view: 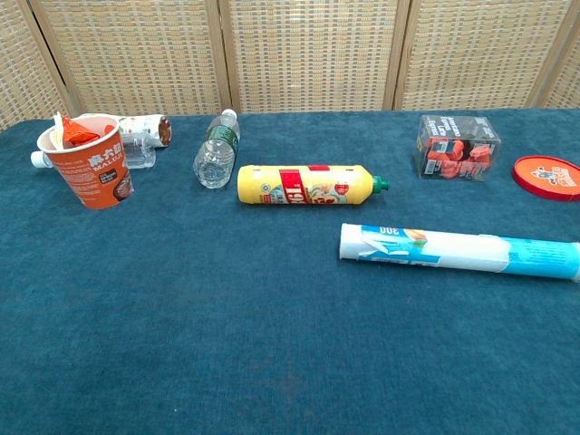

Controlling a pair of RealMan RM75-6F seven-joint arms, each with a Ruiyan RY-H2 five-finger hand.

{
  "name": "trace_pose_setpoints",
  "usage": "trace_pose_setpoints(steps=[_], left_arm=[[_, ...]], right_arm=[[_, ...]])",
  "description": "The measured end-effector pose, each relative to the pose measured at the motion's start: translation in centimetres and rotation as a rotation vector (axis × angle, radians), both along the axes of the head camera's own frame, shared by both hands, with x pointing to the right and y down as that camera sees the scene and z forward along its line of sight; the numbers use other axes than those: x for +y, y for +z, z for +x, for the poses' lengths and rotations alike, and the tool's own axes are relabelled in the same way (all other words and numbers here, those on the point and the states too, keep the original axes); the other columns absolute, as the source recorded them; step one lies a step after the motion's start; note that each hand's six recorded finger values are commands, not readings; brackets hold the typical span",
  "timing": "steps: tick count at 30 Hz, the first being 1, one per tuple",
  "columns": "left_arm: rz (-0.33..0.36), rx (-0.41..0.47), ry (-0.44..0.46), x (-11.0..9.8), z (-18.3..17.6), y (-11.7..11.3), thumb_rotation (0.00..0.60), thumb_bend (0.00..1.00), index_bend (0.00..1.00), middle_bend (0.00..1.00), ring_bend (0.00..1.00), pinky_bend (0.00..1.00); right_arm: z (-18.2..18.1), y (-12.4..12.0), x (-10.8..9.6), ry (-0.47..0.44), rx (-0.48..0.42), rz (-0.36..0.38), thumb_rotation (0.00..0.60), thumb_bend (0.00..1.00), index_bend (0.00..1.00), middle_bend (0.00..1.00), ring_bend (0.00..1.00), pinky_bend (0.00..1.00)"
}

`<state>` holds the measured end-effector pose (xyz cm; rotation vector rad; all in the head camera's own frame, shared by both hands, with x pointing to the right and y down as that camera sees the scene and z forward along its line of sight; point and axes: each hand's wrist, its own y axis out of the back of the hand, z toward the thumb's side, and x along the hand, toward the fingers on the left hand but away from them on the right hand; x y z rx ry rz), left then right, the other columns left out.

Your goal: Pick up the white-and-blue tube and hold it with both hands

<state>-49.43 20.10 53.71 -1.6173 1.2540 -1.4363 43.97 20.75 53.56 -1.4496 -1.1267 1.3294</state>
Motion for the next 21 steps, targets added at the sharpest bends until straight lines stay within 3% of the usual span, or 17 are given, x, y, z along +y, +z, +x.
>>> trace_pose_setpoints(steps=[8, 13, 17, 21], left_arm=[[-0.006, -0.008, 0.005, 0.0, -0.3, 0.2, 0.6, 0.0, 0.0, 0.0, 0.0, 0.0], [-0.017, -0.016, 0.007, -0.2, -0.3, 0.4, 0.6, 0.0, 0.0, 0.0, 0.0, 0.0], [-0.021, -0.028, 0.011, -0.3, -0.1, 0.7, 0.6, 0.0, 0.0, 0.0, 0.0, 0.0], [-0.023, -0.039, 0.013, -0.4, 0.0, 0.8, 0.6, 0.0, 0.0, 0.0, 0.0, 0.0]], right_arm=[[-0.3, 0.6, 0.1, 0.0, -0.013, -0.032, 0.6, 0.0, 0.0, 0.0, 0.0, 0.0], [-1.9, 2.1, -0.6, -0.041, -0.021, -0.102, 0.6, 0.0, 0.0, 0.0, 0.0, 0.0], [-4.0, 4.2, -1.6, -0.076, -0.028, -0.194, 0.6, 0.0, 0.0, 0.0, 0.0, 0.0], [-6.5, 7.1, -2.8, -0.083, -0.066, -0.335, 0.6, 0.0, 0.0, 0.02, 0.0, 0.0]])
